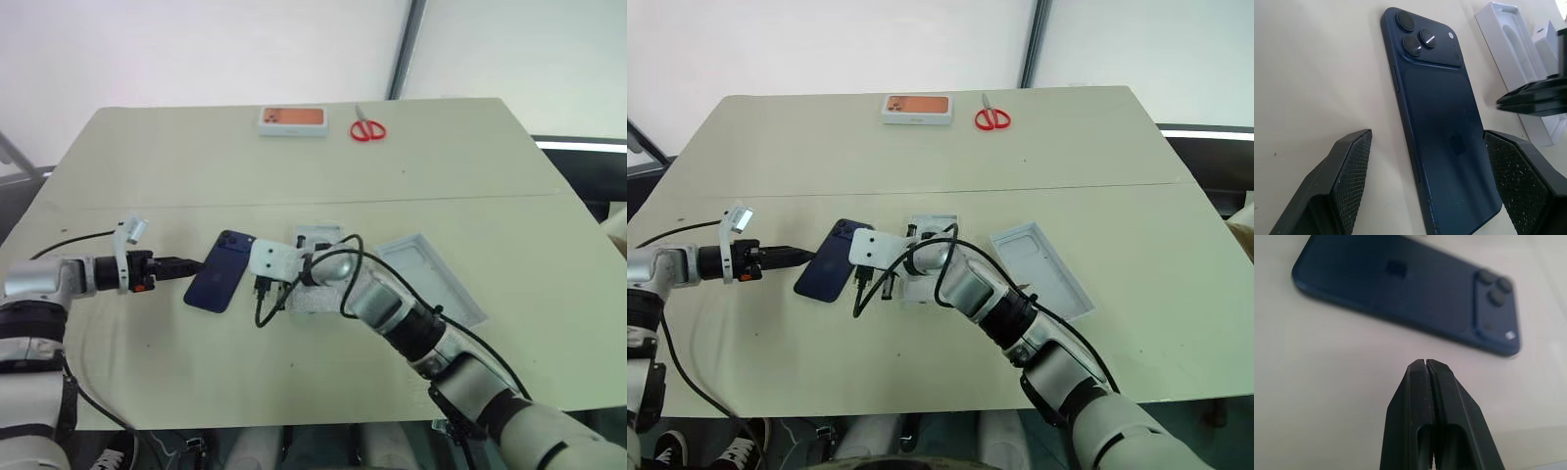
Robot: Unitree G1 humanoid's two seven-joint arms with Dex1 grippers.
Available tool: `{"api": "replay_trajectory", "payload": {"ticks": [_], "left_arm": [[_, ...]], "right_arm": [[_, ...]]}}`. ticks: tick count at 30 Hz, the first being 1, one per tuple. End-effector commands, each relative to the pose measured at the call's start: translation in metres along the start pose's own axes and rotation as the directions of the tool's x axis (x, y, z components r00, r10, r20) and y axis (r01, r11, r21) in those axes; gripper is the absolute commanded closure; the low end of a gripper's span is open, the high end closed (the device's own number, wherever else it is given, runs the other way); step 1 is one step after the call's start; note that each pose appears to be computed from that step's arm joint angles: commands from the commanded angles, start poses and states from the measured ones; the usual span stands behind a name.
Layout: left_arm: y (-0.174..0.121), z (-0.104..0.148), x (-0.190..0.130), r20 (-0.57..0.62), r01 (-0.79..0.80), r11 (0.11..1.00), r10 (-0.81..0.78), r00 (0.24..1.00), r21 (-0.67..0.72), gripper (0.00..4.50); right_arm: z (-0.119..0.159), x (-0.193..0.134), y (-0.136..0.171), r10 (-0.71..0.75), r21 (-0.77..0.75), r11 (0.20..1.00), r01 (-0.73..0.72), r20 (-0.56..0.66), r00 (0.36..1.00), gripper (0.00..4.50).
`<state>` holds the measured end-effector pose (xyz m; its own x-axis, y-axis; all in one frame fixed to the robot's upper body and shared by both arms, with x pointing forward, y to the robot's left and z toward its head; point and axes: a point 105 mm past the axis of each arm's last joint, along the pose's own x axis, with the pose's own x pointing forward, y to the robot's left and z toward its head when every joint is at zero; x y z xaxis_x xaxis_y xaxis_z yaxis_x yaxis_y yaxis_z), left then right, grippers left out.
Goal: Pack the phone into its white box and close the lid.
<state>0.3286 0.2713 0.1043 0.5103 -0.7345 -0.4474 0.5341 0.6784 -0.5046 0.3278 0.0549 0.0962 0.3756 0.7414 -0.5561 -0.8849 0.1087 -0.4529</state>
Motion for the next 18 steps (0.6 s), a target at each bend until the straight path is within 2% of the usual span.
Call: {"api": "replay_trajectory", "payload": {"ticks": [1,8,18], "left_arm": [[0.003,-0.028,0.013,-0.107,0.012,0.997,-0.021,0.994,-0.078,0.64],[-0.01,-0.044,0.036,-0.162,0.079,0.989,-0.098,0.982,-0.122,0.64],[-0.04,-0.049,0.059,-0.139,0.195,0.956,-0.229,0.964,-0.221,0.64]], "right_arm": [[0.013,0.004,-0.001,0.016,-0.002,1.0,-0.016,0.009,1.0,4.44],[0.015,0.007,-0.002,0.02,0.025,0.999,-0.02,-0.002,1.0,4.44],[0.014,0.005,-0.003,0.006,0.01,1.0,-0.006,-0.004,1.0,4.44]]}}
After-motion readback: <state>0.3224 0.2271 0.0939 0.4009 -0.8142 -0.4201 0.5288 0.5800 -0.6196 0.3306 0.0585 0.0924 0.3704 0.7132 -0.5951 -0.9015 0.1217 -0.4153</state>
